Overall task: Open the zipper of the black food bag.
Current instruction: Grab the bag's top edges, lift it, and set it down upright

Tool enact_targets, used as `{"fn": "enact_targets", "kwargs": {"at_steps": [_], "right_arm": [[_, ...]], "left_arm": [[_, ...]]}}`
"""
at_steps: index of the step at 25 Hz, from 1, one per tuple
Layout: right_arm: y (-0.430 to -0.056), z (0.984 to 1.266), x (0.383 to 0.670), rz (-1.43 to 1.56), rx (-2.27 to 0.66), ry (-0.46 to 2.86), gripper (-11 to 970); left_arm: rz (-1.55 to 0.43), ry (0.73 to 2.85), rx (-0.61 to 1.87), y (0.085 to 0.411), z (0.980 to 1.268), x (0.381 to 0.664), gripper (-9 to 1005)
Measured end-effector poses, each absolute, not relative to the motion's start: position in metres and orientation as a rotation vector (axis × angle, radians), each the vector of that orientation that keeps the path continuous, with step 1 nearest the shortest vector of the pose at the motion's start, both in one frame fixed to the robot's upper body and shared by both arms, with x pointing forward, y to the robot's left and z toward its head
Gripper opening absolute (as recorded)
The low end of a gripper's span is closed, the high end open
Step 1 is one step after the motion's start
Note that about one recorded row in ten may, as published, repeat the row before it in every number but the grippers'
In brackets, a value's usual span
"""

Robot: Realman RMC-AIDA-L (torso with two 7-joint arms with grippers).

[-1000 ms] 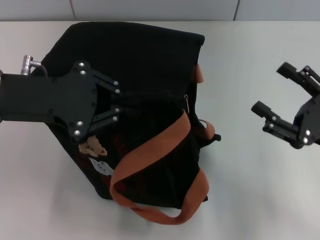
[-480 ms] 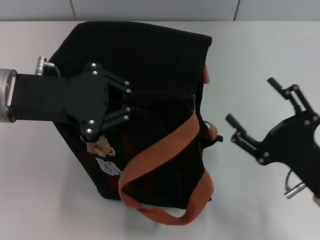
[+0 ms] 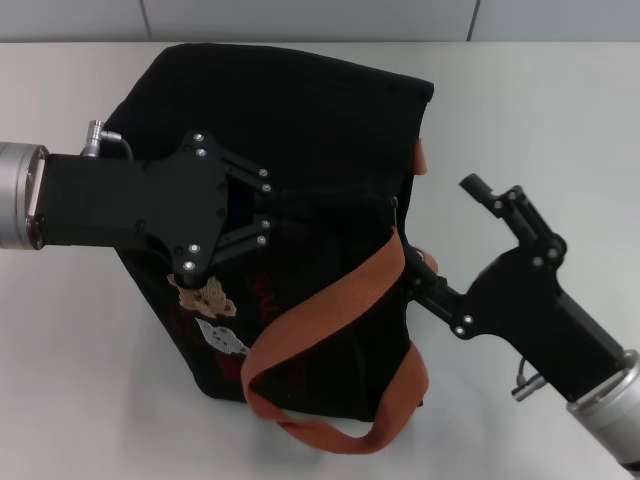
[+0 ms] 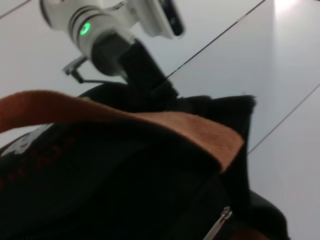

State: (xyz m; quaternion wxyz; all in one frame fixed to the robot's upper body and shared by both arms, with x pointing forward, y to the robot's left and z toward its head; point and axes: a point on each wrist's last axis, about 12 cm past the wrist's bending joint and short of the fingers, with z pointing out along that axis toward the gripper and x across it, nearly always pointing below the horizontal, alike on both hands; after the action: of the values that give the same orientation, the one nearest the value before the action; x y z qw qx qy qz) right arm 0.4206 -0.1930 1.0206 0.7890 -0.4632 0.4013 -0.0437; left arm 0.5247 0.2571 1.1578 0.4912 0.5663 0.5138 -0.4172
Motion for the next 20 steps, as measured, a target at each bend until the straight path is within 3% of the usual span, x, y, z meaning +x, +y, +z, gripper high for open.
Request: {"fn": "enact_targets", "kwargs": {"at_steps": [20], "right_arm": [[-0.179,1.029,0.428,-0.08,-0.956,0.843,802]], "left_arm": [[-1.021,1.238,1.383,0.255,1.156,0.525,101]]}}
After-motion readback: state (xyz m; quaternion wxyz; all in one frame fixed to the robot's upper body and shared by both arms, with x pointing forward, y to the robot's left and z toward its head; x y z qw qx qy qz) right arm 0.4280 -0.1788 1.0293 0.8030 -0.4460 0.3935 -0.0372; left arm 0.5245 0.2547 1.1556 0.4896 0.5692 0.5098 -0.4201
